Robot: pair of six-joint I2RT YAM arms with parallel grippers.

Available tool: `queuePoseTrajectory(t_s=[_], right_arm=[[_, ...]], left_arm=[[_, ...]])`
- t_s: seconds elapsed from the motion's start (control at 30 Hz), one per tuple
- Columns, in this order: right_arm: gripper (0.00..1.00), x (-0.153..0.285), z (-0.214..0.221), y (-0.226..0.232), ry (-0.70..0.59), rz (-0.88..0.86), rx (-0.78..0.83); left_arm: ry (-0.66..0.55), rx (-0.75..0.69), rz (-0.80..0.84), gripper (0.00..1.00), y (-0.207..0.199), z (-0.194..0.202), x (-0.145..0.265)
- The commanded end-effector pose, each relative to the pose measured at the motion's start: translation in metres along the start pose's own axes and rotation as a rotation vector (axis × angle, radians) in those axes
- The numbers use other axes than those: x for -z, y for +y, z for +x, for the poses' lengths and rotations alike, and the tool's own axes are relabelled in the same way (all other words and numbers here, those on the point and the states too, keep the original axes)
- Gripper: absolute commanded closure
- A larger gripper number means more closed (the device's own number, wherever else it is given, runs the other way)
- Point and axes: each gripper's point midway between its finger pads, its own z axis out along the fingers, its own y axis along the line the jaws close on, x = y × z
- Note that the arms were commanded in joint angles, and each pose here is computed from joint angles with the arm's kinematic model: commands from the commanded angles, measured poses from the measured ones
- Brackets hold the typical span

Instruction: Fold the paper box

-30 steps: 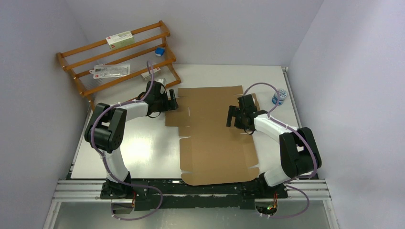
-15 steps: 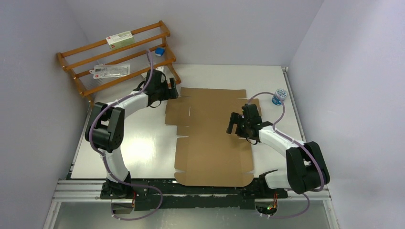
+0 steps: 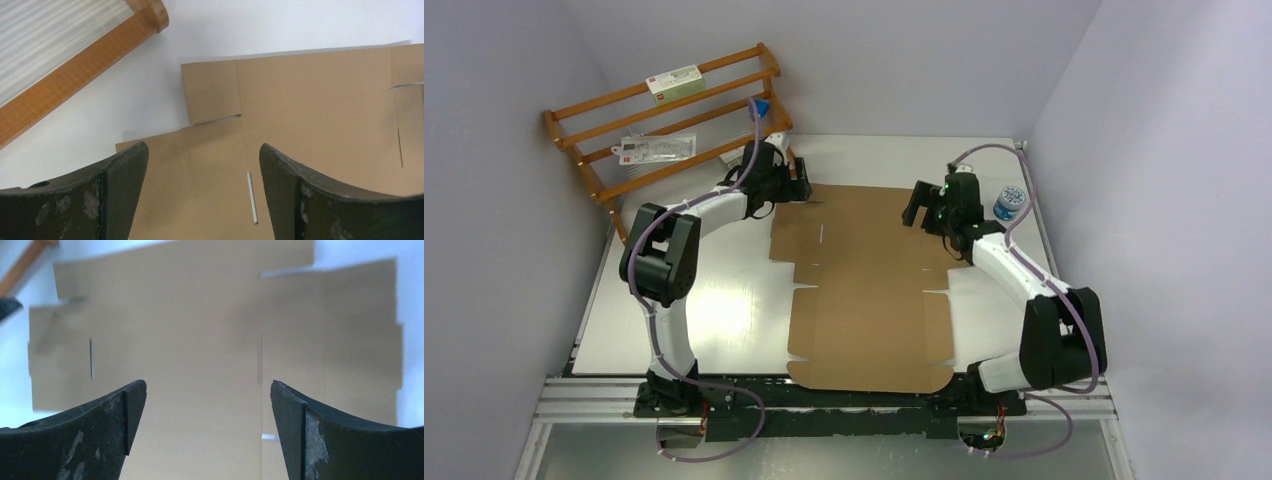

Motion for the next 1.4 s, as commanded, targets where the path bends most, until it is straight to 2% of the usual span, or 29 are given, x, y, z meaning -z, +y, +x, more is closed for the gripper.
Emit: queuePoseTrajectory(t_s=[0.0, 0.2, 0.43, 0.57, 0.63, 1.0, 1.13, 1.37], right_arm=[[0.0, -0.023, -0.041, -0.008, -0.104, -0.019, -0.061], [0.02, -0.061, -0.071, -0.051, -0.134, 0.023, -0.166], [0.08, -0.101, -0.068, -0.082, -0.094, -0.021, -0.212], [0.15, -0.118, -0.072, -0.08, -0.075, -0.1, -0.223], [0.16, -0.127, -0.074, -0.082, -0.072, -0.098, -0.22], [0.24, -0.164, -0.052, -0.077, 0.029, -0.205, -0.223], [0.34, -0.167, -0.049, -0.07, 0.05, -0.256, -0.2], [0.65, -0.158, -0.04, -0.066, 0.076, -0.312, -0.129]], left_arm=[[-0.038, -0.047, 0.081, 0.15, -0.016, -0.008, -0.014], [-0.024, -0.077, 0.119, 0.15, -0.023, -0.011, -0.023], [0.018, -0.125, 0.13, 0.17, -0.024, -0.011, -0.032], [0.028, -0.132, 0.132, 0.19, -0.023, -0.01, -0.039], [0.062, -0.132, 0.137, 0.2, -0.022, -0.003, -0.043], [0.085, -0.039, 0.141, 0.21, -0.012, 0.007, -0.057], [0.083, 0.007, 0.154, 0.21, -0.011, 0.007, -0.062], [0.09, 0.072, 0.172, 0.22, -0.006, 0.009, -0.067]])
